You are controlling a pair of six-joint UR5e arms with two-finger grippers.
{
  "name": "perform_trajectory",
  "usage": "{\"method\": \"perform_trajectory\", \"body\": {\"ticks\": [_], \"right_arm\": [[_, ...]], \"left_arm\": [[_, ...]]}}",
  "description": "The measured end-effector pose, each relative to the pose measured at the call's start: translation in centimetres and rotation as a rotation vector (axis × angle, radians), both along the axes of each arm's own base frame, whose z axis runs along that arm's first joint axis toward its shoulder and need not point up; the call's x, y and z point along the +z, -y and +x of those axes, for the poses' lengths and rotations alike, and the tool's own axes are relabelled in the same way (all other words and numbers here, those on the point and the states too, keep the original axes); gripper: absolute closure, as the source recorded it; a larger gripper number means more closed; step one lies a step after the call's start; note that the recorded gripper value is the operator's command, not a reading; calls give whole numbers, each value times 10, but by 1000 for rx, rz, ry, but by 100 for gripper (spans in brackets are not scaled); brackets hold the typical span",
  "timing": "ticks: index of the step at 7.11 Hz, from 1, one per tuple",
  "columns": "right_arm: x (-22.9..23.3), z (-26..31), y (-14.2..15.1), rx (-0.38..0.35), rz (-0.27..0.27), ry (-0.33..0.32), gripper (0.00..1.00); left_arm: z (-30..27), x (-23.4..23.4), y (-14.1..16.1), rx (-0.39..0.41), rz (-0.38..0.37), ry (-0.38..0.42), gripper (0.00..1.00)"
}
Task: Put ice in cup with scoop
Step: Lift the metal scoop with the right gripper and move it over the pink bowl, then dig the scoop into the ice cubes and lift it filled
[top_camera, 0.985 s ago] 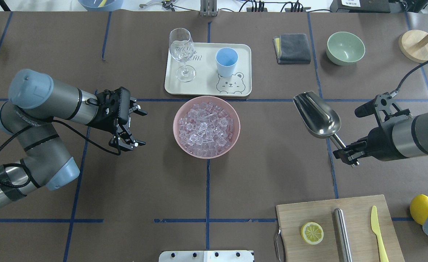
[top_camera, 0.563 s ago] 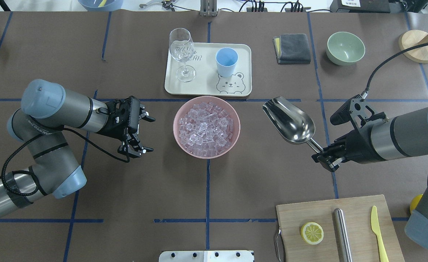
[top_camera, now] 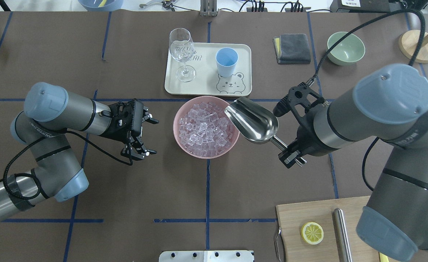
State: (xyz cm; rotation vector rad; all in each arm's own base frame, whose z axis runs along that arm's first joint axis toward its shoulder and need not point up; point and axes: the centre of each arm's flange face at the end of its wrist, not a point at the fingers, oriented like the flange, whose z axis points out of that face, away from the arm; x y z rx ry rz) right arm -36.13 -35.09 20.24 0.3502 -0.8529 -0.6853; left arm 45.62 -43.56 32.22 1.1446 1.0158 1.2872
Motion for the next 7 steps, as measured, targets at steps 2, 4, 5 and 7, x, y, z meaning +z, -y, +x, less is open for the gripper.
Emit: {"method": "perform_trajectory", "body": {"ticks": [2,4,5,7], "right_arm": [[-50,-14,11,-110,52,-240,100],[-68,-45,26,-205,62,-399,100],[-81,-61,30,-250,59,-478,100],[-106,-100,41,-337,60,-642,100]], "left_arm": [[0,0,0,0,2,0,0],[0,0,0,2,2,0,0],[0,0,0,2,2,0,0],[0,0,-2,3,9,-10,0]]}}
